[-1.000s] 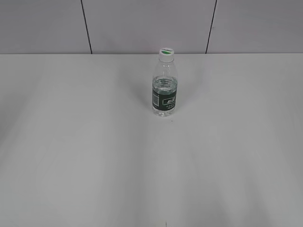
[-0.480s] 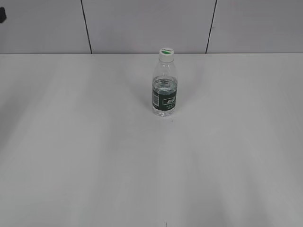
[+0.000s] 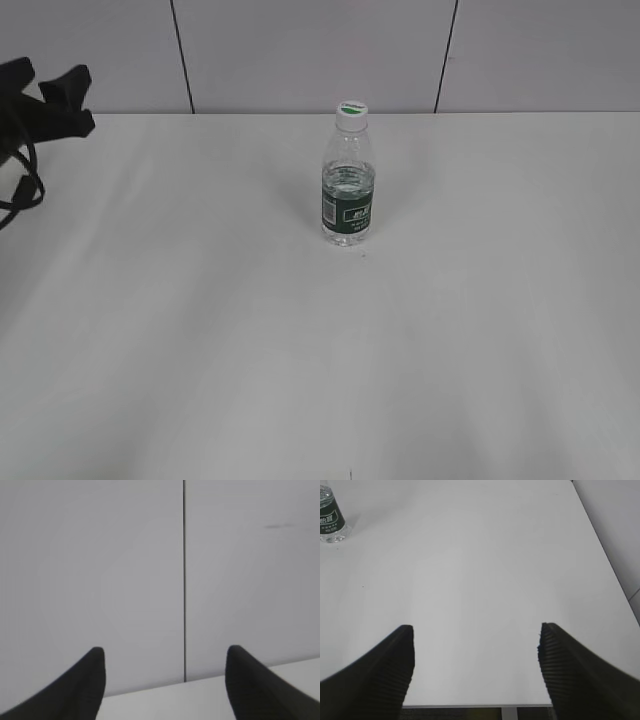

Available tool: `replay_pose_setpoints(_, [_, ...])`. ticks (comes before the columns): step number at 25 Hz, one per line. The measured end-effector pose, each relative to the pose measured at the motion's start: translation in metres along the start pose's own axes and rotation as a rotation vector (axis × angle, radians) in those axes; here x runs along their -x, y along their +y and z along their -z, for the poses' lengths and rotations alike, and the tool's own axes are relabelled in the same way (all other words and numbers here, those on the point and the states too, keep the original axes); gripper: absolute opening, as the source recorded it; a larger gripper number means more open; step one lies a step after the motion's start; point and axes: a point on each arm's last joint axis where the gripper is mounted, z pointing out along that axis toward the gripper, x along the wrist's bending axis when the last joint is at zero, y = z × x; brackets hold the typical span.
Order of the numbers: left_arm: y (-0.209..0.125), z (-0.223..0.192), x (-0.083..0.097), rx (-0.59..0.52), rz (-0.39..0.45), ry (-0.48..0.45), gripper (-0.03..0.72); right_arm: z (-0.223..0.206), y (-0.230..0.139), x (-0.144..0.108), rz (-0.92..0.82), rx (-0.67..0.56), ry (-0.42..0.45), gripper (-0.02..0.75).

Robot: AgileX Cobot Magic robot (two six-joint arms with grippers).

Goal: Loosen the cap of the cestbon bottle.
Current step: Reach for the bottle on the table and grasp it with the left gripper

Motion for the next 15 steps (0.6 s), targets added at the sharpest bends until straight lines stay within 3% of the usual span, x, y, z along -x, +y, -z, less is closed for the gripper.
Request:
replay_pose_setpoints(7, [-0.050,-0.010,0.008,-0.091,-0.005,-0.185,0.465,0.000,0.000,0.000,0.000,0.000,0.000,0.587])
replay_pose_setpoints(15, [-0.059,-0.002,0.038,-0.151,-0.027,-0.512,0.465,0.000,0.000,0.000,0.000,0.000,0.000,0.587])
